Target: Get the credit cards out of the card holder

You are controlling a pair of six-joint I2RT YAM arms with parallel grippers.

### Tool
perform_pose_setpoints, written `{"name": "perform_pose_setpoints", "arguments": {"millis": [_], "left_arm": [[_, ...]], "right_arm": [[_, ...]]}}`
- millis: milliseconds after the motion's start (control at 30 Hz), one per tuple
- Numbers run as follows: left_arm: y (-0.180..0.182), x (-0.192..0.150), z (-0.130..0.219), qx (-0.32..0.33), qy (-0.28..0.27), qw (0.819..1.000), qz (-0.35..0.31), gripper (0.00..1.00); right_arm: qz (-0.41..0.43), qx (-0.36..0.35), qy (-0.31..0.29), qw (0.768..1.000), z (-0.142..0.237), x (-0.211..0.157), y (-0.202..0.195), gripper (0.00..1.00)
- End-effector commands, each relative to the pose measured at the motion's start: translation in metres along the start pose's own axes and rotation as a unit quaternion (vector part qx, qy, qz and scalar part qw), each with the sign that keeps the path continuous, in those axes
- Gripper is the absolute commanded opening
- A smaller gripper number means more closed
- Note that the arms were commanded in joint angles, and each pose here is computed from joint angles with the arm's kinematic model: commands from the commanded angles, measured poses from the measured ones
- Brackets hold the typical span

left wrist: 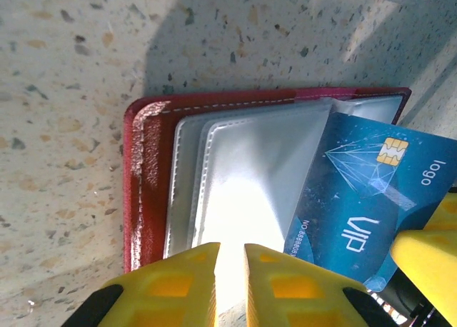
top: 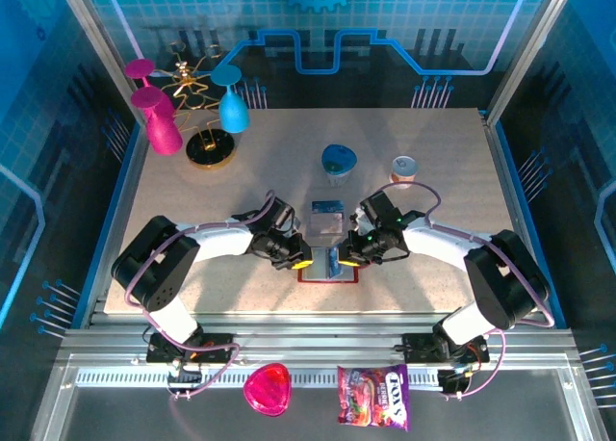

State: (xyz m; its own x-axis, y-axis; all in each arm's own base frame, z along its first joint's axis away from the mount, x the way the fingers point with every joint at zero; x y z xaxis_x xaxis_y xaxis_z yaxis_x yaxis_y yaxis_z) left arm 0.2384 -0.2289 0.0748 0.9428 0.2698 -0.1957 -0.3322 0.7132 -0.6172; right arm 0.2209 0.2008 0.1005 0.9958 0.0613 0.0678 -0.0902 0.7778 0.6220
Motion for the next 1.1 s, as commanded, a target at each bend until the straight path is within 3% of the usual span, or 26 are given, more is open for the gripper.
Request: {"name": "perform_pose_setpoints", "arguments": {"millis": [0, 467, 733, 833, 1067], "left_arm": [[-0.004, -0.002, 0.008, -0.005, 0.001, 1.0, -0.012, 0.16], [-0.003, 0.004, 0.022, -0.025, -0.031, 0.999, -0.014, 0.16], [0.003, 0.005, 0.034, -0.045, -0.056, 0.997, -0.008, 0.16], [0.006, 0.003, 0.037, -0.046, -0.061, 0.997, -0.006, 0.16], [0.013, 0.0, 0.039, -0.048, -0.063, 0.997, -0.002, 0.16]], "right_arm": [[0.005, -0.002, -0.007, 1.0, 0.005, 0.001, 0.009, 0.11], [0.027, -0.018, -0.02, 0.999, 0.021, 0.001, 0.016, 0.03], [0.154, -0.038, -0.011, 0.987, 0.042, 0.004, 0.031, 0.0], [0.245, -0.031, -0.008, 0.969, 0.052, 0.004, 0.04, 0.0], [0.435, -0.088, 0.019, 0.896, 0.073, 0.012, 0.046, 0.0]]}}
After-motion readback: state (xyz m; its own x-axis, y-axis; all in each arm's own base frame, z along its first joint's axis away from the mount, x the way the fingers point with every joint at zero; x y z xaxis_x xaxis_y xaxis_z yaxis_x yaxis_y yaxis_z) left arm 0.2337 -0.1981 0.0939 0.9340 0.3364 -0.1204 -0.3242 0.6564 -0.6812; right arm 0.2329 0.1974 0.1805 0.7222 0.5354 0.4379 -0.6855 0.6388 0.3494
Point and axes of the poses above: each hand's point on the last joint's axis, 136 mm out from that joint toward the fingers, its own z axis back along the fingers, its own y axis along the line the jaws close on, x = y × z, the point moved 6 cm from there along z, back along the fingers, and after that the axes turned 7 degrees about z, right-handed, at the moved point
